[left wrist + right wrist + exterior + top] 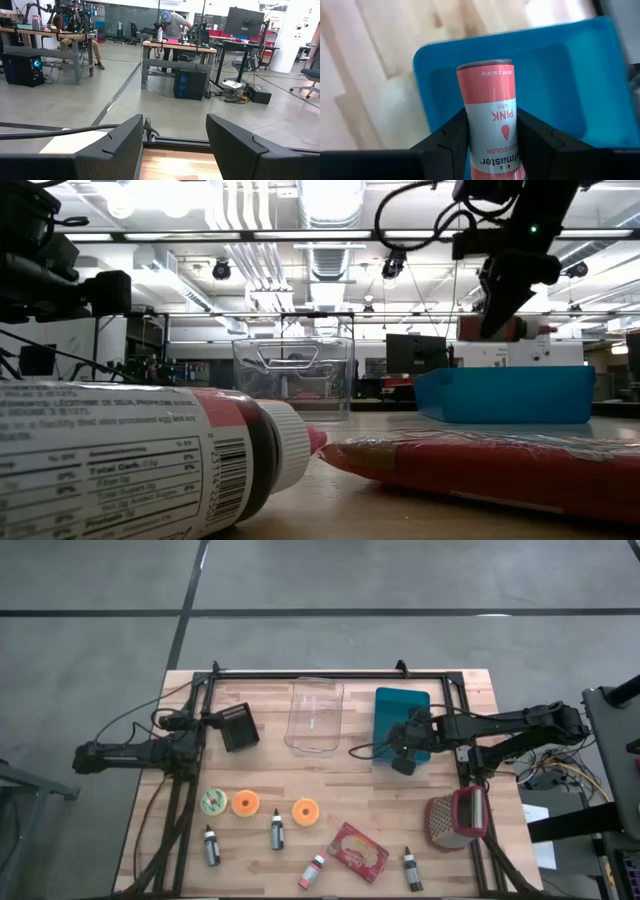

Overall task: Pick & Place Food Item
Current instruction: Put the top pink food coloring bottle into the blue bin

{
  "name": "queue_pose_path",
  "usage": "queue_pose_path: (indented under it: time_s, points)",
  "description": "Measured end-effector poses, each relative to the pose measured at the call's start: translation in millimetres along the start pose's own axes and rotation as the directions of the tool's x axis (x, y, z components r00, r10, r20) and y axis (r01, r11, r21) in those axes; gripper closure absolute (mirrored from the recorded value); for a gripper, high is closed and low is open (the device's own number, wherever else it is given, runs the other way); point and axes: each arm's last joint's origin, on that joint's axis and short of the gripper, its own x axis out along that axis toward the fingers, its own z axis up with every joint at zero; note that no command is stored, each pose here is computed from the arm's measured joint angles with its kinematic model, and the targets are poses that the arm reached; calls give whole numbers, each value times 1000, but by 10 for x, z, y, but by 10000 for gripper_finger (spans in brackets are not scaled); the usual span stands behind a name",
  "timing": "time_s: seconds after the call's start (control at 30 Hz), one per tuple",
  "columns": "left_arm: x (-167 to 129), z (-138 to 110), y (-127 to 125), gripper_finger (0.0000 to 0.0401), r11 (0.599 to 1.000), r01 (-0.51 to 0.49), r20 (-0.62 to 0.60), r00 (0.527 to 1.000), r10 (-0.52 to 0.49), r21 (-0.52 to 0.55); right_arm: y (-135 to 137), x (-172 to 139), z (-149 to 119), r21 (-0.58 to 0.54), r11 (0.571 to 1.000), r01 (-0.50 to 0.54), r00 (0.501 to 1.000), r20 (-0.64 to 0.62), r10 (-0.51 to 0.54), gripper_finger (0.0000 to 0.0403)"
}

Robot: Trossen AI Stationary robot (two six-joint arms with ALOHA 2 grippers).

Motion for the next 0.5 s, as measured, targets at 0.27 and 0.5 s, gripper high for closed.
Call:
queue_pose_path:
  time_s: [0.27, 0.5]
  points:
    - [0, 0, 0, 178, 1000, 0, 0, 1000, 0, 0, 69, 268, -127, -67, 997, -40, 999, -18, 39, 268]
    - [0, 0, 0, 178, 1000, 0, 0, 1000, 0, 0, 53, 496, -194, -93, 996, 13, 1000, -27, -16, 268]
